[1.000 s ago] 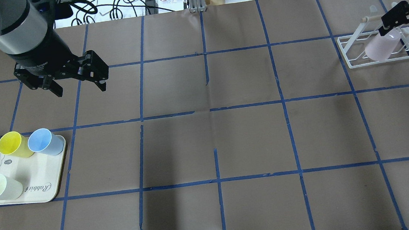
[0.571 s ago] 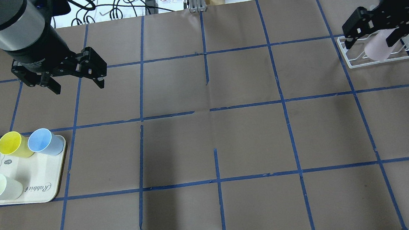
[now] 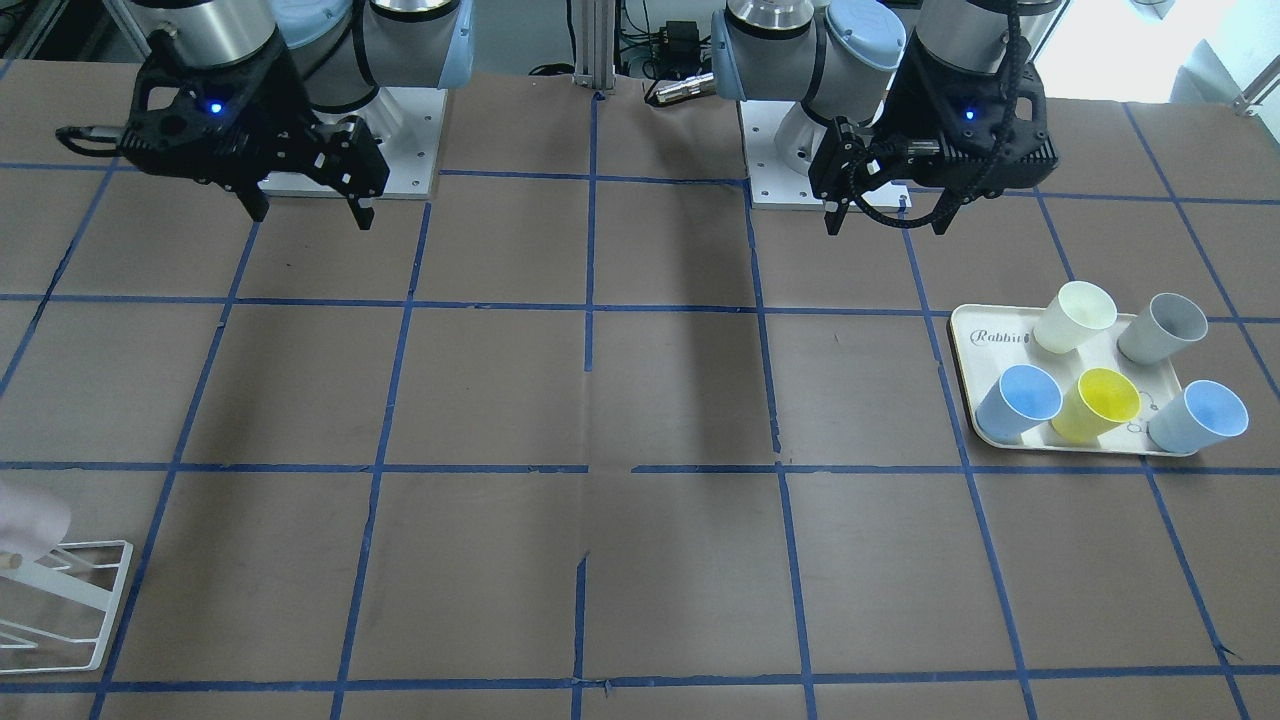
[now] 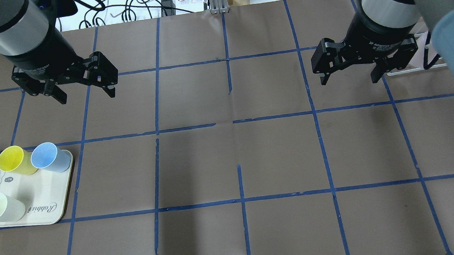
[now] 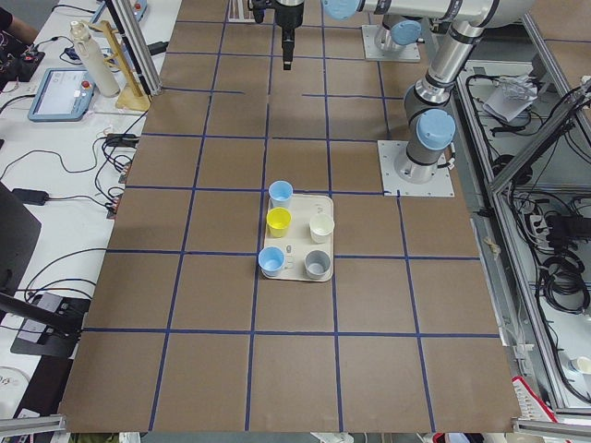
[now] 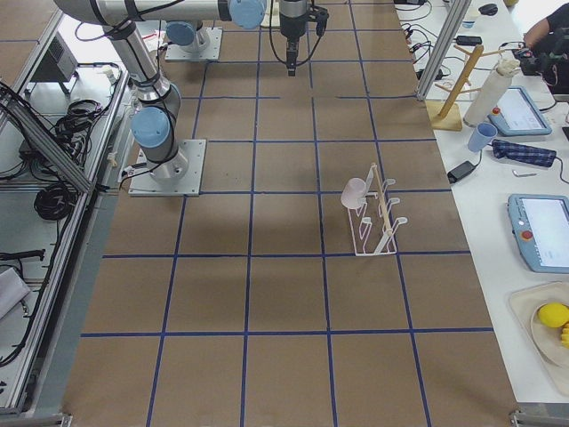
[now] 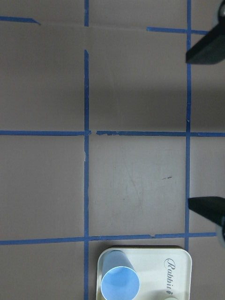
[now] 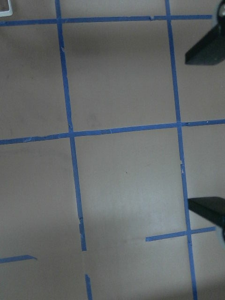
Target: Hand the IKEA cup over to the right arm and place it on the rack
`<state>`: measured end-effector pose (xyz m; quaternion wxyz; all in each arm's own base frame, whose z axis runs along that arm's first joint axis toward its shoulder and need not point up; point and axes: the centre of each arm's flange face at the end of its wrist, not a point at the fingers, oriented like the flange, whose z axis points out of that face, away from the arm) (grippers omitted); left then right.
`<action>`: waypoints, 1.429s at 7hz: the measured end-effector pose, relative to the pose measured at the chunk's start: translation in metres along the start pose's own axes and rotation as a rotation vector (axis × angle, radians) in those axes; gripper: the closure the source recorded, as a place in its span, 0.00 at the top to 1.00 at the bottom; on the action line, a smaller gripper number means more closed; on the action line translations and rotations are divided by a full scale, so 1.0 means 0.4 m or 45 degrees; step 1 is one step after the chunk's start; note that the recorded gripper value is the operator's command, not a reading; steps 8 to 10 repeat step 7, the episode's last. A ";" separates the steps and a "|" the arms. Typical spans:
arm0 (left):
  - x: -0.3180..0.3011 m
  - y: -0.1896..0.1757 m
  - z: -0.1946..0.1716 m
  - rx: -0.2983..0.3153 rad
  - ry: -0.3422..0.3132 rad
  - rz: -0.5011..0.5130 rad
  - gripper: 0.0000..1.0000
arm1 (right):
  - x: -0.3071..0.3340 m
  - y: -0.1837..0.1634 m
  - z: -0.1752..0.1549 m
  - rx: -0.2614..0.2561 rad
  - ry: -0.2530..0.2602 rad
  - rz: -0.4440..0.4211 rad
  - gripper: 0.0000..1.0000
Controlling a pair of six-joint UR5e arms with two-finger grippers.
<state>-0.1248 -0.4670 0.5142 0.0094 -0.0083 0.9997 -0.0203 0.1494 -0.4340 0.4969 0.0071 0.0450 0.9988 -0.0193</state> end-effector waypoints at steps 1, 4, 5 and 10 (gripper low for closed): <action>-0.003 -0.003 -0.003 0.007 0.001 0.012 1.00 | -0.006 0.038 -0.008 -0.009 0.003 -0.007 1.00; -0.012 -0.018 0.003 0.015 0.005 0.053 1.00 | 0.030 0.055 -0.006 -0.041 0.003 0.026 1.00; -0.010 -0.022 0.005 0.020 0.014 0.050 1.00 | 0.043 0.053 -0.006 -0.046 0.003 0.045 1.00; -0.007 -0.024 0.003 0.029 0.035 0.050 1.00 | 0.050 0.052 -0.006 -0.050 0.003 0.062 1.00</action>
